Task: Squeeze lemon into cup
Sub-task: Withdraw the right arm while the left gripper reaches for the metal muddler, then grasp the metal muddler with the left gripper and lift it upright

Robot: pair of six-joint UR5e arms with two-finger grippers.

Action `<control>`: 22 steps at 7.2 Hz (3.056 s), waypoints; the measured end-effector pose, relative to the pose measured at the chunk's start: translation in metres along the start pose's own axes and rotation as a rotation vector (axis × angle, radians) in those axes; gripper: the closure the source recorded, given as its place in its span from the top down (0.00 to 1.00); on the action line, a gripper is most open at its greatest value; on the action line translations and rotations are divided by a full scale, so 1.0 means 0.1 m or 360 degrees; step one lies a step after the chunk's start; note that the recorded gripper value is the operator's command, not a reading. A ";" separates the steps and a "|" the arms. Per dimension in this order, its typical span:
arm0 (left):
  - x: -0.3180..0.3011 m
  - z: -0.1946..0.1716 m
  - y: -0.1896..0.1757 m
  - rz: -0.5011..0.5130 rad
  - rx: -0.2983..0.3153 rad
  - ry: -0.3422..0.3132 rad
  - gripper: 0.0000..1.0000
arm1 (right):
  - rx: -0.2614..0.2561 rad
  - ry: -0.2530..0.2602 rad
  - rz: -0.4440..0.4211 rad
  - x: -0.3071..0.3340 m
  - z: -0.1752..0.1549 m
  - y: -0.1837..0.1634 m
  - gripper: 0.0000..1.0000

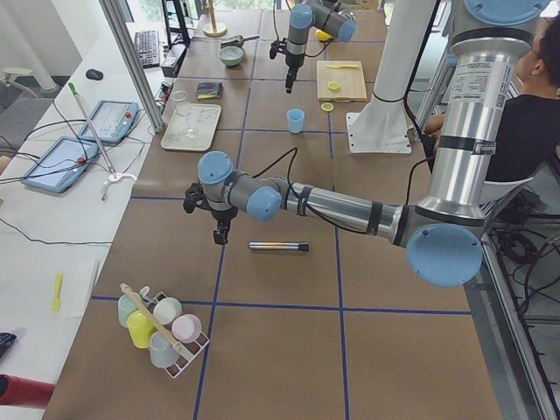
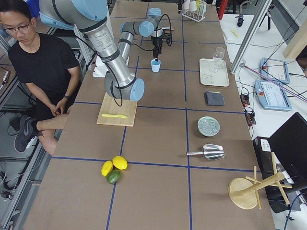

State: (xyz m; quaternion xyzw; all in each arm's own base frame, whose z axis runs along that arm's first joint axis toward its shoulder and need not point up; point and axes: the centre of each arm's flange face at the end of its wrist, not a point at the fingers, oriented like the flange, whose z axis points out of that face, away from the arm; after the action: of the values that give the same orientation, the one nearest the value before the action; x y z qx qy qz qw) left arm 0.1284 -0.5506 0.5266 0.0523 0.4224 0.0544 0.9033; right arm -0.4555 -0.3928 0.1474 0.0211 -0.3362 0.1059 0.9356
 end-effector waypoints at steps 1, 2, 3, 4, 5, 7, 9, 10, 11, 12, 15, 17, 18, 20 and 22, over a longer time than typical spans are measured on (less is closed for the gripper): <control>0.23 0.21 0.05 -0.0063 -0.0041 -0.0025 1.00 | -0.0005 0.0012 -0.0087 0.49 -0.09 -0.36 1.00; 0.31 0.36 0.13 -0.0114 -0.0079 -0.0044 1.00 | -0.0015 0.0019 -0.0163 0.96 -0.17 -0.71 1.00; 0.30 0.52 0.25 -0.0153 -0.0127 -0.0063 1.00 | -0.0022 0.0029 -0.0217 1.41 -0.25 -1.04 1.00; 0.26 0.69 0.39 -0.0177 -0.0187 -0.0084 1.00 | -0.0027 0.0035 -0.0245 1.79 -0.33 -1.32 1.00; 0.21 0.85 0.52 -0.0189 -0.0243 -0.0102 1.00 | -0.0037 0.0024 -0.0251 2.09 -0.42 -1.52 1.00; 0.18 1.08 0.68 -0.0192 -0.0323 -0.0123 1.00 | -0.0037 -0.0008 -0.0264 2.38 -0.50 -1.69 1.00; 0.21 1.21 0.73 -0.0183 -0.0364 -0.0128 1.00 | -0.0028 -0.0054 -0.0276 2.51 -0.46 -1.71 1.00; 0.23 1.26 0.74 -0.0177 -0.0378 -0.0129 1.00 | -0.0027 -0.0064 -0.0276 2.55 -0.44 -1.71 1.00; 0.24 1.30 0.75 -0.0168 -0.0387 -0.0128 0.93 | -0.0025 -0.0067 -0.0273 2.58 -0.43 -1.72 1.00; 0.24 1.34 0.76 -0.0158 -0.0388 -0.0124 0.66 | -0.0021 -0.0068 -0.0270 2.60 -0.44 -1.73 1.00; 0.18 1.42 0.77 -0.0174 -0.0384 -0.0122 0.00 | -0.0017 -0.0074 -0.0265 2.62 -0.47 -1.74 1.00; 0.25 1.36 0.75 -0.0187 -0.0362 -0.0113 0.00 | -0.0014 -0.0079 -0.0265 2.63 -0.48 -1.75 1.00; 0.33 1.27 0.74 -0.0176 -0.0337 -0.0099 0.00 | -0.0014 -0.0084 -0.0264 2.64 -0.50 -1.75 1.00; 0.65 0.93 0.68 -0.0095 -0.0229 -0.0051 0.00 | -0.0025 -0.0068 -0.0291 2.89 -0.48 -1.82 1.00; 1.23 0.33 0.44 0.0088 0.0108 -0.0113 0.00 | -0.0097 -0.0059 -0.0368 3.64 -0.38 -2.03 1.00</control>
State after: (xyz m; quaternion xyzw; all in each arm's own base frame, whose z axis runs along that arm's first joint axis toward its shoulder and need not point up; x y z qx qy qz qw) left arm 0.2295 -0.4908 0.4610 0.0966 0.3902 0.0630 0.9135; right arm -0.1146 -0.5202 0.3552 0.0334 -0.3518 -0.0135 0.9354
